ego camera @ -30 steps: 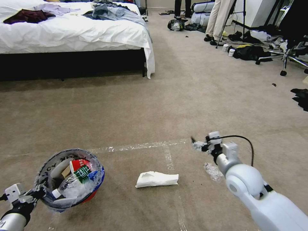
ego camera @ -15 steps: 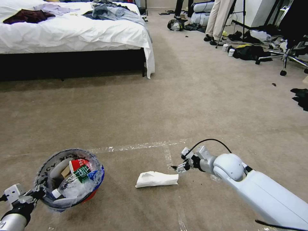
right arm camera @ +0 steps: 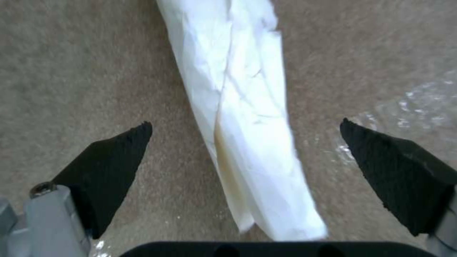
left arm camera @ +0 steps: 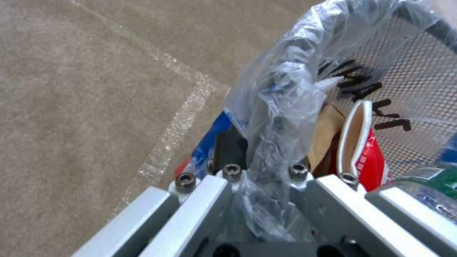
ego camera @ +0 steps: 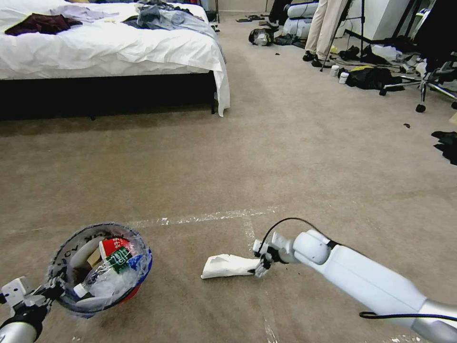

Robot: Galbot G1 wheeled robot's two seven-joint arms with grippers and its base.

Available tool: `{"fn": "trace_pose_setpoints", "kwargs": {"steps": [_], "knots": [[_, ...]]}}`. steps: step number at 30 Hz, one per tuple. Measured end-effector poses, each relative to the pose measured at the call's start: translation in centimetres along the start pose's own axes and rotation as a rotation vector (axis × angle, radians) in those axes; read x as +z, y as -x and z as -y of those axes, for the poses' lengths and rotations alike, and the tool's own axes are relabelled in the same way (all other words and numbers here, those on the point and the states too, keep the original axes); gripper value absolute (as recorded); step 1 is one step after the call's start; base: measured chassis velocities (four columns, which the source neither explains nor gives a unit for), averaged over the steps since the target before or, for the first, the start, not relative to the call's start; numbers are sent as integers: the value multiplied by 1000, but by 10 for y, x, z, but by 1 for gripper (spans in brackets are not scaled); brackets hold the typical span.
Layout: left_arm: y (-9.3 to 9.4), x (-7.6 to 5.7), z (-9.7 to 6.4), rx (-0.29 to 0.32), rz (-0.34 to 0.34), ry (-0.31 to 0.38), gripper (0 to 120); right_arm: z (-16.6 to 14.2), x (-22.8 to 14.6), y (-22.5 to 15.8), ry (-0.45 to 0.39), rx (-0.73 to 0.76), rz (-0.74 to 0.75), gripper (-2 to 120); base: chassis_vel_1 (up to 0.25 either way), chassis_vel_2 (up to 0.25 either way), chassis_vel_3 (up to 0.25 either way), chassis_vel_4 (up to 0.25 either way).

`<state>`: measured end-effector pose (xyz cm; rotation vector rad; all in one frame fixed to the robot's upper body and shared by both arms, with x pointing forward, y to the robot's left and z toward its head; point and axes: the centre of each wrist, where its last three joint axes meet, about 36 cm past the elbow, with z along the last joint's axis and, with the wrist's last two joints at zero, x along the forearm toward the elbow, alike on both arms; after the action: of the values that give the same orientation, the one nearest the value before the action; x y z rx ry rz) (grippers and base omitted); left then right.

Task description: Pick up the trash bin and place the garbage on the floor into it.

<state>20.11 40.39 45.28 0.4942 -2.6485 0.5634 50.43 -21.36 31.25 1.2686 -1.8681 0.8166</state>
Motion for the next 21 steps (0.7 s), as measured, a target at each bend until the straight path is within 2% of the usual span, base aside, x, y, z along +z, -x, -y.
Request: {"fn": "trace_pose_setpoints", "kwargs": {"steps": [6, 13, 15, 16, 18, 19, 21], "knots": [[-1, 0, -1, -5, 2, 0, 1, 4, 10, 19, 8, 15, -14, 99, 0, 0, 0, 0], [-2, -2, 0, -2, 6, 6, 1, 6, 23, 38, 27, 46, -13, 88, 0, 0, 0, 0], [-1, -2, 0, -2, 6, 7, 1, 4, 25, 44, 30, 57, -3, 80, 0, 0, 0, 0], [-1, -2, 0, -2, 6, 7, 1, 4, 25, 44, 30, 57, -3, 80, 0, 0, 0, 0], [0, -2, 0, 0, 5, 4, 1, 1, 26, 46, 35, 67, 9, 70, 0, 0, 0, 0], [0, -2, 0, 0, 5, 4, 1, 1, 26, 46, 35, 67, 9, 70, 0, 0, 0, 0], [3, -1, 0, 1, 2, 1, 1, -3, 23, 49, 41, 80, 30, 57, 0, 0, 0, 0]]}}
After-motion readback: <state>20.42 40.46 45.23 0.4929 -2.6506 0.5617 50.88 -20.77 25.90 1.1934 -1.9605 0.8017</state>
